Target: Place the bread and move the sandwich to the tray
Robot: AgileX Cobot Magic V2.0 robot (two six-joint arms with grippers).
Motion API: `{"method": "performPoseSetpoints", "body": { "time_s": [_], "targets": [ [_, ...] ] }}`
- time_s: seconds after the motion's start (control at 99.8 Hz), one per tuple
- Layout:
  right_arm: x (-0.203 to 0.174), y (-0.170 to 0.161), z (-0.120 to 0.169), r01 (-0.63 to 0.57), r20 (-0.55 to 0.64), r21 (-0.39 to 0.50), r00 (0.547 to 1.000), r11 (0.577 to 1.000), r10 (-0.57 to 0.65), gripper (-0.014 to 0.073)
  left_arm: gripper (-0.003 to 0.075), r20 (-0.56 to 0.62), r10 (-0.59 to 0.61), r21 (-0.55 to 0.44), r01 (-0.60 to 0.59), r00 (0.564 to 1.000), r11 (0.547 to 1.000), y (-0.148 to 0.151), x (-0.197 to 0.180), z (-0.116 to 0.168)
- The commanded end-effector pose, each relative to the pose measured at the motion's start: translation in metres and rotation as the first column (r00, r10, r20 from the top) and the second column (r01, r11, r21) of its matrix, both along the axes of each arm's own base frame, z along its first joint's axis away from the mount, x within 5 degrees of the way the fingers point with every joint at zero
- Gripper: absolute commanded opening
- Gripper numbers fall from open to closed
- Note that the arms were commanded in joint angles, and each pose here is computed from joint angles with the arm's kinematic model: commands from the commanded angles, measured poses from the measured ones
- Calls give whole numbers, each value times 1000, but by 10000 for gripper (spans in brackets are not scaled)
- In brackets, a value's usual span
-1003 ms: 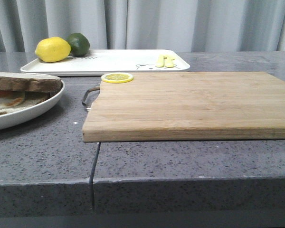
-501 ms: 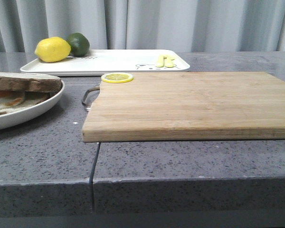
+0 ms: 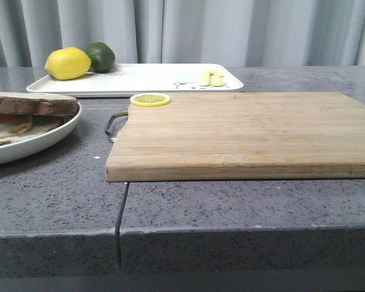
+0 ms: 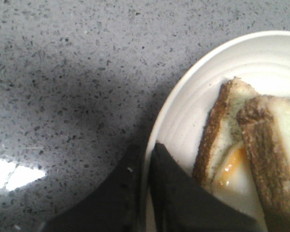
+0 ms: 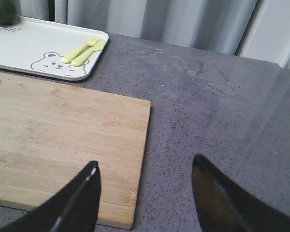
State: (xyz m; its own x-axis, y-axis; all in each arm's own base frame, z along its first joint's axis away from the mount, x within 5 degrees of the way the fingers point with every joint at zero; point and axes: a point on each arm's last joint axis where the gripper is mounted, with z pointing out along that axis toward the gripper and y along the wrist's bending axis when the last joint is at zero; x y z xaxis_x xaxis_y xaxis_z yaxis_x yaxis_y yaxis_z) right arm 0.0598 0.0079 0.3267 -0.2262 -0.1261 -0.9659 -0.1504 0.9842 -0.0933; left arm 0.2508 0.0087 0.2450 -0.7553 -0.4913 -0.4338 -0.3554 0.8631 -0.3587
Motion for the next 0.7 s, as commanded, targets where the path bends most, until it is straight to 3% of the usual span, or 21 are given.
{"method": "performPoseSetpoints", "body": {
  "time_s": [0.0, 0.431, 0.692],
  "targets": [
    [2, -1, 15, 11, 102, 2, 995, 1000, -11, 424, -19, 87, 42, -39, -39, 995, 998, -1, 4, 16],
    [2, -1, 15, 11, 102, 2, 995, 1000, -11, 424, -19, 221, 129, -219, -80, 967, 972, -9, 7, 58],
    [2, -1, 15, 11, 102, 2, 995, 1000, -11, 424, -19, 310, 124, -285, -32, 943, 958, -13, 18, 85]
  ]
}}
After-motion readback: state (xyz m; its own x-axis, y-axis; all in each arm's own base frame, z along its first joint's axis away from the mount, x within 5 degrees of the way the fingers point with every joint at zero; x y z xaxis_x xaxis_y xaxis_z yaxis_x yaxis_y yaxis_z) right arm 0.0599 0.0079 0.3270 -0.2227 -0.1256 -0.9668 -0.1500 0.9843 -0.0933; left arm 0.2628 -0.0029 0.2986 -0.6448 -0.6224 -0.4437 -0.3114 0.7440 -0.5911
